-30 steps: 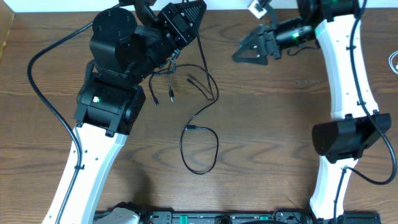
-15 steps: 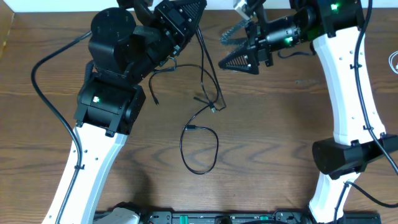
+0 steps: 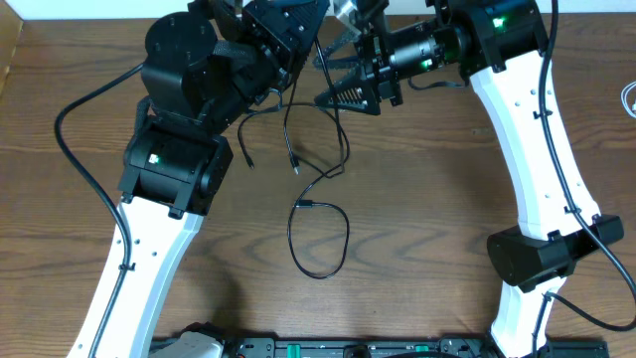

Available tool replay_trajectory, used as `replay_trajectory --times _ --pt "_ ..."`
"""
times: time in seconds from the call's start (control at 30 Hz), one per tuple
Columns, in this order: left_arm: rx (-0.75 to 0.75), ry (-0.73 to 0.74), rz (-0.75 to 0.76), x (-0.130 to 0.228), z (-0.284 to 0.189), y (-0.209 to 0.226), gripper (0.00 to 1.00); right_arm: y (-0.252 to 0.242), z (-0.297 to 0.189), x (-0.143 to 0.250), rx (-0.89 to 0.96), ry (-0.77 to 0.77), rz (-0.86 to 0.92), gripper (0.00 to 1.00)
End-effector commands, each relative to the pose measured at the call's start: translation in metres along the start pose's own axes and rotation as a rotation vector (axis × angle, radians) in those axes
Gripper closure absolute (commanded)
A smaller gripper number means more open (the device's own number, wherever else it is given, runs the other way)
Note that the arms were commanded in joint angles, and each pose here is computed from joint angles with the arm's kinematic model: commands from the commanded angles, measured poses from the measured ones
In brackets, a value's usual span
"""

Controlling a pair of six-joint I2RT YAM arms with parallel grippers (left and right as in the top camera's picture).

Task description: Untangle cables

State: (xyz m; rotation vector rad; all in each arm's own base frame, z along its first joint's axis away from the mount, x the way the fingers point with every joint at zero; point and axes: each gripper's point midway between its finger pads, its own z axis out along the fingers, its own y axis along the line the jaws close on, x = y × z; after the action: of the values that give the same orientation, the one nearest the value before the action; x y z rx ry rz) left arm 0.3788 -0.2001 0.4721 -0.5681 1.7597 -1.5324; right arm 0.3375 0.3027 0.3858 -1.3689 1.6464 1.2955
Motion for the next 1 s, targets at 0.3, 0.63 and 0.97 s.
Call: replay_trajectory --times 0.3,0.63,0.97 --pt "0.012 -0.028 0.003 -0.005 -0.004 -0.006 0.92 -0.026 -0.037 0.004 0.128 -0.012 0.143 0.24" --pt "-0.005 -0.040 -0.002 -0.007 -0.004 -0.001 0.92 0.012 -0.063 -0.026 -0.127 -0.224 0.065 0.20" --pt "-0.023 -0.035 -0.009 -0.006 -0.004 0.003 0.92 0.031 -0.032 -0.027 -0.188 -0.180 0.048 0.32"
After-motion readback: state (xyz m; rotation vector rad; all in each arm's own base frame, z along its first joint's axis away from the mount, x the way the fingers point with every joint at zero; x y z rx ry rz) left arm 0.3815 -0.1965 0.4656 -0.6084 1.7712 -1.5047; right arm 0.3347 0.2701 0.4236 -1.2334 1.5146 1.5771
